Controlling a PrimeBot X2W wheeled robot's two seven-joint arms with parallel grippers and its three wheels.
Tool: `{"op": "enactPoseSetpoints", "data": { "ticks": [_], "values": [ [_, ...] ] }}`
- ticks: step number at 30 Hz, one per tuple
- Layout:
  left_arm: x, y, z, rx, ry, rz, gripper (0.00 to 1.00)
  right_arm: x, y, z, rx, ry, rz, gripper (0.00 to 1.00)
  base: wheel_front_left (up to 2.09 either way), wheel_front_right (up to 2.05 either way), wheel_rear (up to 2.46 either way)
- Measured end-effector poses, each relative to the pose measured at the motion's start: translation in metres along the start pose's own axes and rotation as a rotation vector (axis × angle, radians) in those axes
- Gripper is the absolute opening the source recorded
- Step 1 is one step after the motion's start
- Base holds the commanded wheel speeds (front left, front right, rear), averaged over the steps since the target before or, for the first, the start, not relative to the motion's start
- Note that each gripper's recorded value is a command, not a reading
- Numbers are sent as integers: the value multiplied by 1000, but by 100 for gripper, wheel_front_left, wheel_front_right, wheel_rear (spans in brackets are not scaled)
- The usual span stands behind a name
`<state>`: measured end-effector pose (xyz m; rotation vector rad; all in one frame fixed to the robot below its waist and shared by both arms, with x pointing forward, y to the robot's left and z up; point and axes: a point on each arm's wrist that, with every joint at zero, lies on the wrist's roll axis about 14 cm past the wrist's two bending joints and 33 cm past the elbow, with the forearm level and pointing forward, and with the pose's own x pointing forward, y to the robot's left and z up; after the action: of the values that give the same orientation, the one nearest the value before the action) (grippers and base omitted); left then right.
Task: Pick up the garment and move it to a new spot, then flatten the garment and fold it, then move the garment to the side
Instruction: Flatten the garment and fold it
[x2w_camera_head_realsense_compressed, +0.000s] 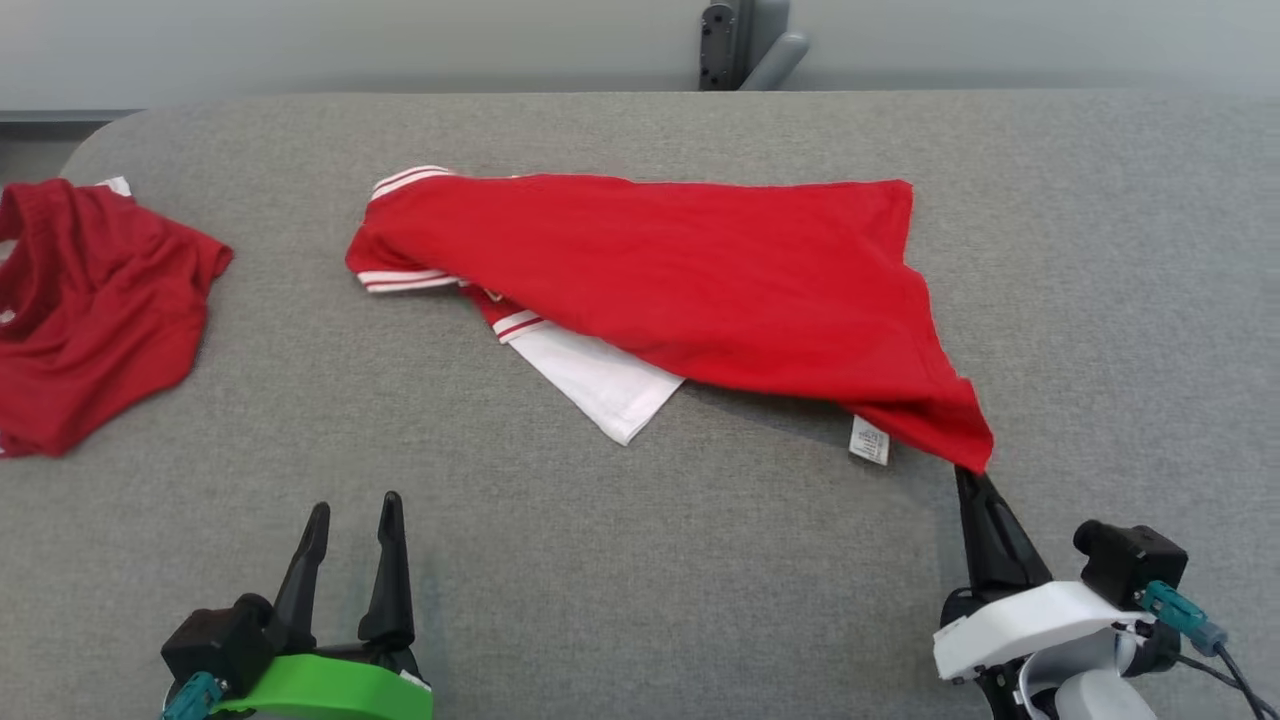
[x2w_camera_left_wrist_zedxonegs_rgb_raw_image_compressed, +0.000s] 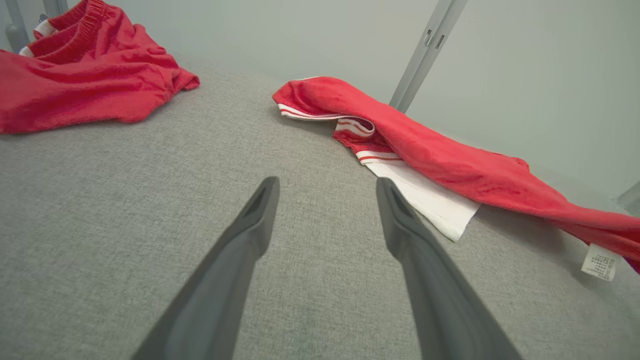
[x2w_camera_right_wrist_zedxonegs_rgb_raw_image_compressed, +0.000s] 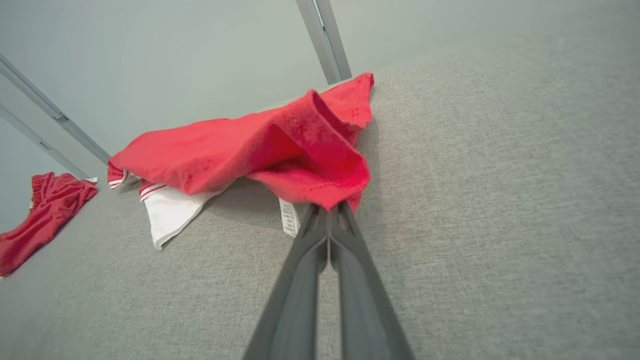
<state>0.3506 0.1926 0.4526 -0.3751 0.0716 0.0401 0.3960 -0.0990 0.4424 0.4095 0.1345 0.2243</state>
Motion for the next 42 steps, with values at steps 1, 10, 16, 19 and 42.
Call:
{"op": "enactPoseSetpoints", "data": {
  "ticks": [1,10,16,19,42],
  "values": [
    [2,-4,-2,-4,7,-15,100,-2,-5,7,-24,-19,-13,0,0,0,0],
    [5,-71,-59,-166,294,-207,100,-20,-38,30,-152,-69,-101,0,0,0,0],
    [25,-91,-82,-190,413,-255,100,-20,-41,23,-160,-44,-109,0,0,0,0],
    [37,-95,-92,-221,456,-236,100,-18,-43,19,-164,-33,-111,0,0,0,0],
    [69,-138,-106,-404,530,-294,0,-10,-54,20,-175,-33,-137,0,0,0,0]
  ]
}}
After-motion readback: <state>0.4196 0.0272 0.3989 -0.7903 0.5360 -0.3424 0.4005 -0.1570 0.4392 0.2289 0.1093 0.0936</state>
